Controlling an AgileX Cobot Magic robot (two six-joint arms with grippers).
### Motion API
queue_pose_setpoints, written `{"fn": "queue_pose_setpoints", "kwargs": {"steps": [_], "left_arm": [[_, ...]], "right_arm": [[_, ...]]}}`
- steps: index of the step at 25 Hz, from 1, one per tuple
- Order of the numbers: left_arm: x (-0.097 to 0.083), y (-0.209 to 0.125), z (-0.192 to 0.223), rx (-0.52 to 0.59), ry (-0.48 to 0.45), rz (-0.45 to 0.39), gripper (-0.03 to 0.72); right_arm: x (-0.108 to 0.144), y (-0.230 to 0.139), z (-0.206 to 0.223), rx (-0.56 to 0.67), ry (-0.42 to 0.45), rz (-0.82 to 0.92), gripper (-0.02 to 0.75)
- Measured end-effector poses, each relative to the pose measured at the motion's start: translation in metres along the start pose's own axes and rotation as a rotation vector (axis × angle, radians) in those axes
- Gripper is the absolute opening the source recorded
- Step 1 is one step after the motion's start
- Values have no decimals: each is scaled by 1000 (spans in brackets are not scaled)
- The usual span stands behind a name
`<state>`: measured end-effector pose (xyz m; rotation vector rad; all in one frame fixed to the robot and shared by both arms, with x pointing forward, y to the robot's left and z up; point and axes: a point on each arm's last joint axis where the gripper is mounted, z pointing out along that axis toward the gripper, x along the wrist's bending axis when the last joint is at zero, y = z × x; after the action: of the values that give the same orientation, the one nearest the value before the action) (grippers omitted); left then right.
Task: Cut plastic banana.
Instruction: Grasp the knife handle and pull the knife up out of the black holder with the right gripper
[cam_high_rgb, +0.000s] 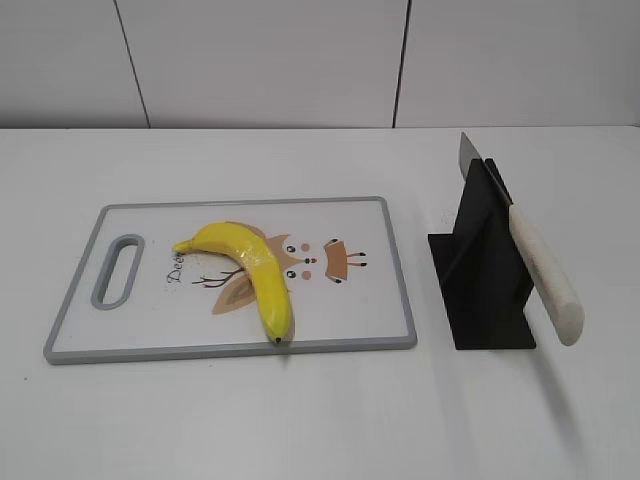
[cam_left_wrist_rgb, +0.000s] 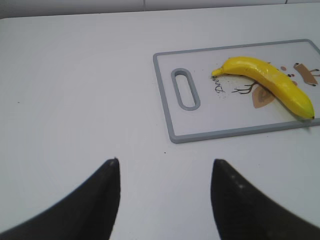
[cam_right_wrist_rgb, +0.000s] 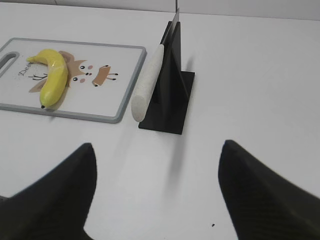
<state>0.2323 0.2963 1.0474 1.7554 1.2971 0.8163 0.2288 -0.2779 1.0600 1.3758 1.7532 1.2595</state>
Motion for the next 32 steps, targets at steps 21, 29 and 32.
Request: {"fn": "queue_pose_setpoints", "kwargs": {"steps": [21,29,32], "left_arm": [[0,0,0,0,0,-2,523],[0,0,0,0,0,-2,521],[0,0,0,0,0,0,521]], "right_arm": [[0,0,0,0,0,0,581],[0,0,0,0,0,0,581],[0,1,0,-13,-2,1,581]]}}
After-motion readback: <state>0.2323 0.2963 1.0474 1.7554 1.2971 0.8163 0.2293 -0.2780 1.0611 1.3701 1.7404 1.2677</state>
